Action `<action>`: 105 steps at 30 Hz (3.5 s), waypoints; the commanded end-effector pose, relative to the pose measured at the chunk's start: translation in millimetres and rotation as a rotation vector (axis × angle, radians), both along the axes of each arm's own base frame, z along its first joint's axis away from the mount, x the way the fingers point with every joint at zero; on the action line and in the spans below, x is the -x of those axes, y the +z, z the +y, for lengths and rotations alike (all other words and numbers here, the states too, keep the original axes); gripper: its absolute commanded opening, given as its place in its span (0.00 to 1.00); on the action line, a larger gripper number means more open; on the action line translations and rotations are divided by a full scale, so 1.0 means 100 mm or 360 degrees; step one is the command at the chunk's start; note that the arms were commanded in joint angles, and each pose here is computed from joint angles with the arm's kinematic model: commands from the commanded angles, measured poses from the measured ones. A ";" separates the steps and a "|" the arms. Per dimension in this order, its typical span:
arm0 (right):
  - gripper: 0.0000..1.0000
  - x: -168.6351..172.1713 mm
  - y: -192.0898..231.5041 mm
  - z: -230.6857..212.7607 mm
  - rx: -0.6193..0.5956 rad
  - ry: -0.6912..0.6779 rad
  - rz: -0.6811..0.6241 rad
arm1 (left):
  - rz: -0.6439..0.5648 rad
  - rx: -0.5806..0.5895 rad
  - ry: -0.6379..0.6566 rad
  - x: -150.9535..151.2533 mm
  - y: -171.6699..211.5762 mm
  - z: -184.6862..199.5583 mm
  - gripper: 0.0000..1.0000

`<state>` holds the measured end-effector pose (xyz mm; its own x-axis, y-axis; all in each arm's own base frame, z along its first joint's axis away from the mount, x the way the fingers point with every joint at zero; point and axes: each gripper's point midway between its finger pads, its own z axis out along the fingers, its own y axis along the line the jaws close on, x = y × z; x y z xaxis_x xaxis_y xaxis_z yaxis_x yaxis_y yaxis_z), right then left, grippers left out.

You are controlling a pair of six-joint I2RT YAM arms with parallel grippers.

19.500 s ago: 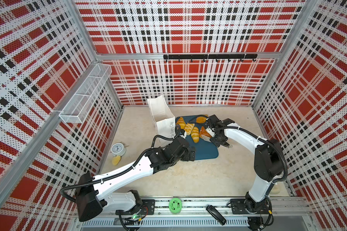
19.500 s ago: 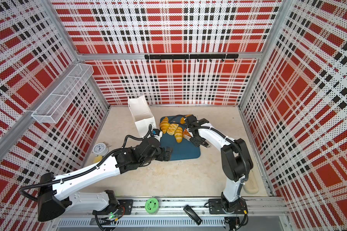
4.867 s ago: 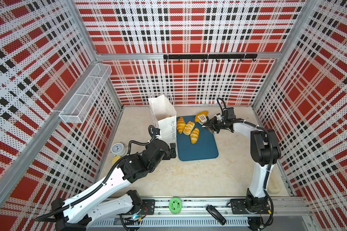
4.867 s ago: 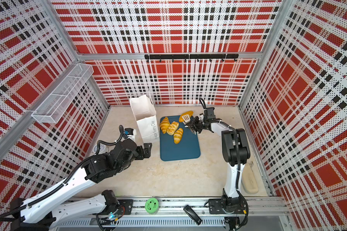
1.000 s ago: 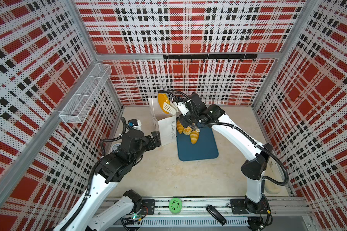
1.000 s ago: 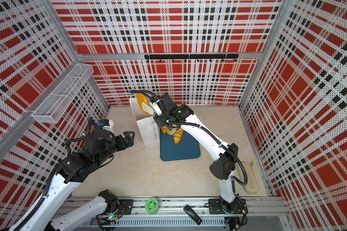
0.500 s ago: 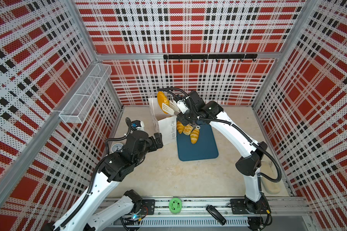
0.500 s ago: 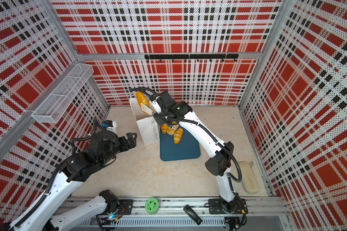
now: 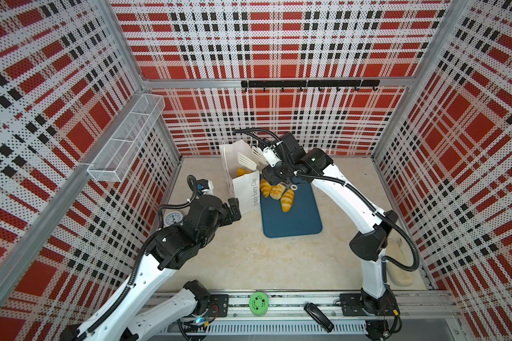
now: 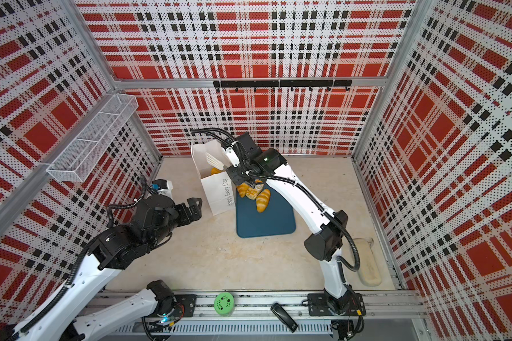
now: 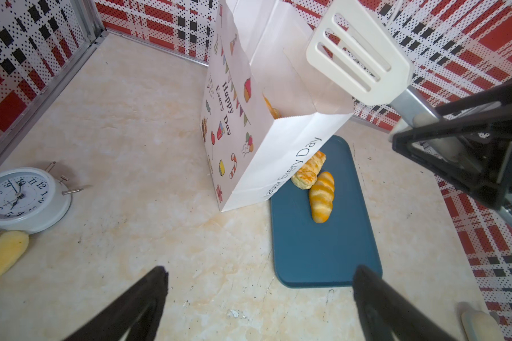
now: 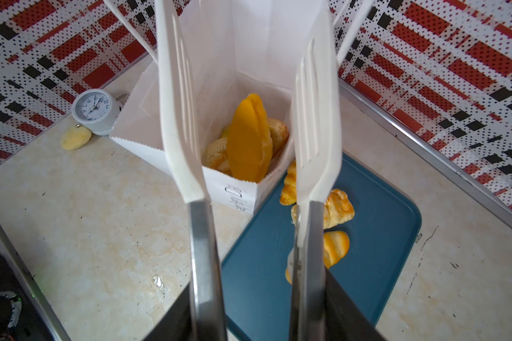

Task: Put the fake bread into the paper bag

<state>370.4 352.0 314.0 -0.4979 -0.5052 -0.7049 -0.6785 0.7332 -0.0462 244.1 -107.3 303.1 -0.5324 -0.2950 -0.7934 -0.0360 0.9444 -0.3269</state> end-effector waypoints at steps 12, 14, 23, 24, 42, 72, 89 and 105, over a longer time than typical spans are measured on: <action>0.57 0.52 -0.04 -1.07 0.0019 -0.0415 0.0025 | -0.0062 -0.0053 0.0090 0.12 -0.15 -0.10 0.99; 0.58 0.59 -0.19 -1.19 0.0043 -0.0477 0.0062 | -0.0041 -0.0059 0.0078 0.15 -0.24 -0.13 0.99; 0.58 0.84 -1.05 -1.43 0.0195 -0.0640 0.0366 | 0.0058 -0.0030 0.0020 0.21 -0.59 -0.42 0.99; 0.58 0.86 -1.16 -1.45 0.0220 -0.0653 0.0395 | 0.0068 -0.0042 0.0009 0.23 -0.63 -0.46 0.99; 0.61 0.55 -2.05 -1.17 0.0380 -0.0720 0.0563 | 0.0193 -0.0131 -0.0076 0.33 -1.04 -0.81 0.99; 0.49 0.34 -1.98 -1.95 0.0564 -0.0649 0.0497 | 0.0152 -0.0236 -0.0247 0.23 -0.92 -1.10 0.99; 0.58 0.12 -2.09 -1.95 0.0630 -0.0731 0.0459 | 0.0173 -0.0265 -0.0513 0.22 -0.95 -1.52 0.99; 0.49 0.00 -2.21 -1.90 0.0702 -0.0660 0.0490 | 0.0135 -0.0209 -0.0652 0.16 -0.83 -1.63 0.99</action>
<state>359.2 158.4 87.4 -0.8730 -0.4194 -0.2489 -0.3642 0.9000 -0.2394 222.4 -264.2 200.1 -0.6744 0.0937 -0.7324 0.3046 0.9389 -0.1604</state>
